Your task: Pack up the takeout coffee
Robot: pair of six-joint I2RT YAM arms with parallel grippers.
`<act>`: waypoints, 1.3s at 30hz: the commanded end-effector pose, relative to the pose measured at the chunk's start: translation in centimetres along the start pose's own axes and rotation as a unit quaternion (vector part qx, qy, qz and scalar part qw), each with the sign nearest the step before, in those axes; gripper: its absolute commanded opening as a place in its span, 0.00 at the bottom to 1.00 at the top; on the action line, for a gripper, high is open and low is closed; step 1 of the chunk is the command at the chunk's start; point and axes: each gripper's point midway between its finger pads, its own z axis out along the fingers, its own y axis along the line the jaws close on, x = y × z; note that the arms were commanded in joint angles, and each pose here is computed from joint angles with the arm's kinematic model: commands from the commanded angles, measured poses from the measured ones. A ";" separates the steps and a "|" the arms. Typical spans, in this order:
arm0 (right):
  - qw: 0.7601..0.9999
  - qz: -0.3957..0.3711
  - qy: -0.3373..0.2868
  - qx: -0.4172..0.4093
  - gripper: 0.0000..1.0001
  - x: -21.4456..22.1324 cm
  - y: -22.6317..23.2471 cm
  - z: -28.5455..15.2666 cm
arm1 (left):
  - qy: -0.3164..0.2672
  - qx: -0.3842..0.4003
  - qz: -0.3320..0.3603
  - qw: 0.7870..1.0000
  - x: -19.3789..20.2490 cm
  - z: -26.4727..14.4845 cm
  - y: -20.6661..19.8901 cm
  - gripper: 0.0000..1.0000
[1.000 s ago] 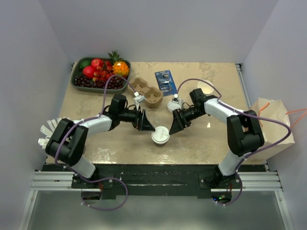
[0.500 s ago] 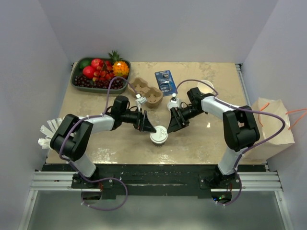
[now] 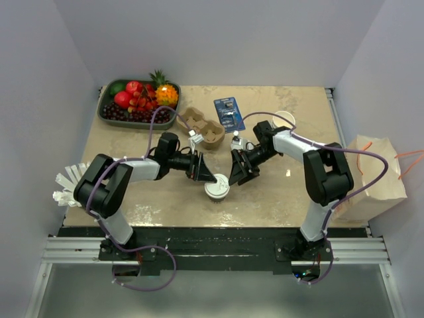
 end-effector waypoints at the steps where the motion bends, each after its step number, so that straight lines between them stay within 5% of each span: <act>1: 0.990 -0.025 0.021 0.135 0.83 -0.2 -6.3 1.0 | -0.004 -0.024 0.004 1.000 0.6 0.6 1.9 0.91; 22: 0.975 -0.184 -0.090 0.088 0.93 -4.2 1.4 -3.6 | -0.015 -0.020 0.149 0.989 -5.6 -2.4 -1.7 0.99; 29: 0.925 -0.319 -0.161 0.133 0.99 -6.2 4.7 -7.8 | 0.002 -0.061 0.266 0.962 -9.5 -4.1 -3.2 0.98; 34: 0.889 -0.406 -0.158 0.143 0.99 -5.5 6.0 -9.1 | 0.060 -0.101 0.359 0.926 -8.4 -6.3 -3.0 0.98; 39: 0.881 -0.432 -0.136 0.138 0.99 -5.0 7.1 -8.4 | 0.077 -0.112 0.316 0.939 -4.8 -7.1 -2.5 0.96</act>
